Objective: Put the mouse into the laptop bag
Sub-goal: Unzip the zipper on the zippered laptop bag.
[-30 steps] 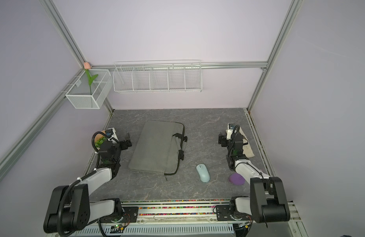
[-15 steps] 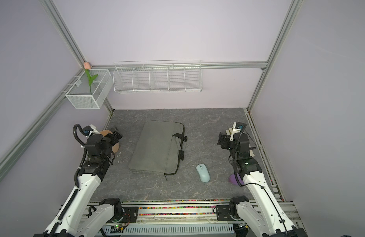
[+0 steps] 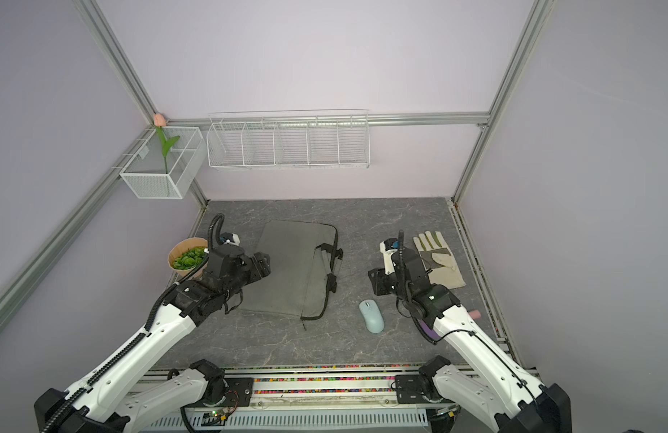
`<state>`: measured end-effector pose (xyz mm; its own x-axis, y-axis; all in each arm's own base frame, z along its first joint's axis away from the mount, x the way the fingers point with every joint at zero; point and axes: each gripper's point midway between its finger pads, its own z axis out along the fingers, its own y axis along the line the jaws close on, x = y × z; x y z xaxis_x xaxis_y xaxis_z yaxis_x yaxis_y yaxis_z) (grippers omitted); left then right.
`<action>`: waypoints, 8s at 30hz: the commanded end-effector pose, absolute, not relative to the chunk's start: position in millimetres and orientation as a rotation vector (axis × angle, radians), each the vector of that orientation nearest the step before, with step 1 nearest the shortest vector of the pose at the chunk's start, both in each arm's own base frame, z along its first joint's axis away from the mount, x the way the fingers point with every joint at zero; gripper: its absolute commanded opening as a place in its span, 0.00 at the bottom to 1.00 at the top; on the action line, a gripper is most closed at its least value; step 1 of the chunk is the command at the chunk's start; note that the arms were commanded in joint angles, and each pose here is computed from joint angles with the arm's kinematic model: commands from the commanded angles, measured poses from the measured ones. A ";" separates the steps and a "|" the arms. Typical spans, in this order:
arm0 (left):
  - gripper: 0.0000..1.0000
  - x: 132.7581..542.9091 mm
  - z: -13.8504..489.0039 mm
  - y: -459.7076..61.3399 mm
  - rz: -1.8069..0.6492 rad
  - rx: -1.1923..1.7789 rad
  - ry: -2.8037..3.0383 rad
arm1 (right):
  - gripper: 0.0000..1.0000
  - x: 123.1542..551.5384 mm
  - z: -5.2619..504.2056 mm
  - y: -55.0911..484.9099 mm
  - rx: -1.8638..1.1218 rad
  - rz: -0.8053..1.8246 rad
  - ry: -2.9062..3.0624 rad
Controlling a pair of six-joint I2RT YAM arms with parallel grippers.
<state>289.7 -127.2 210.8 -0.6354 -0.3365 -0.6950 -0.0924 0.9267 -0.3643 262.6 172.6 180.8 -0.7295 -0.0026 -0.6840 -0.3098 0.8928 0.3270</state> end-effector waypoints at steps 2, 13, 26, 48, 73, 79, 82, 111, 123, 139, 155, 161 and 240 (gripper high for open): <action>0.84 272.4 180.2 -121.6 -0.290 -0.347 2.361 | 0.31 243.6 160.2 207.0 -0.377 0.575 2.410; 0.22 266.4 121.5 -136.6 -0.318 -0.342 2.497 | 0.27 179.2 132.1 292.0 -0.834 0.383 2.398; 0.03 278.7 71.1 -138.7 -0.287 -0.454 2.574 | 0.35 161.1 72.5 378.5 -0.909 0.330 2.476; 0.00 285.0 1.5 -117.4 -0.373 -0.664 2.732 | 0.33 187.3 25.0 382.8 -0.680 0.195 2.577; 0.00 271.8 3.0 -112.1 -0.359 -0.645 2.749 | 0.15 204.0 6.1 385.4 -0.546 0.273 2.650; 0.00 267.4 -3.7 -108.9 -0.347 -0.652 2.773 | 0.07 204.6 0.7 373.0 -0.513 0.272 2.672; 0.00 264.4 -10.0 -103.3 -0.331 -0.676 2.781 | 0.07 201.9 -1.1 365.7 -0.509 0.264 2.680; 0.00 266.2 -41.7 -86.9 -0.255 -0.822 2.843 | 0.07 198.1 8.6 329.1 -0.696 0.314 2.676; 0.00 303.0 106.1 -134.6 -0.536 -0.616 2.555 | 0.07 166.1 37.9 422.6 -0.963 0.631 2.552; 0.00 257.0 -21.3 -145.5 -0.615 -0.882 2.763 | 0.07 174.1 9.4 430.5 -0.849 0.707 2.628; 0.00 210.3 -57.9 -83.8 -0.210 -0.970 2.886 | 0.07 209.6 13.3 364.1 -0.807 0.541 2.657; 0.00 201.9 -68.0 -77.4 -0.166 -0.986 2.910 | 0.07 242.0 23.1 346.9 -0.760 0.505 2.633; 0.00 272.3 114.2 -122.4 -0.317 -0.708 2.603 | 0.07 288.3 46.6 278.4 -0.512 0.542 2.656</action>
<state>262.5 -120.7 79.9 -0.7858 -0.5606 -0.2612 -0.4724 0.8167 -0.3315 308.0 268.0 42.6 -0.8649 -0.2422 -0.4397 -0.3904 0.8752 0.2857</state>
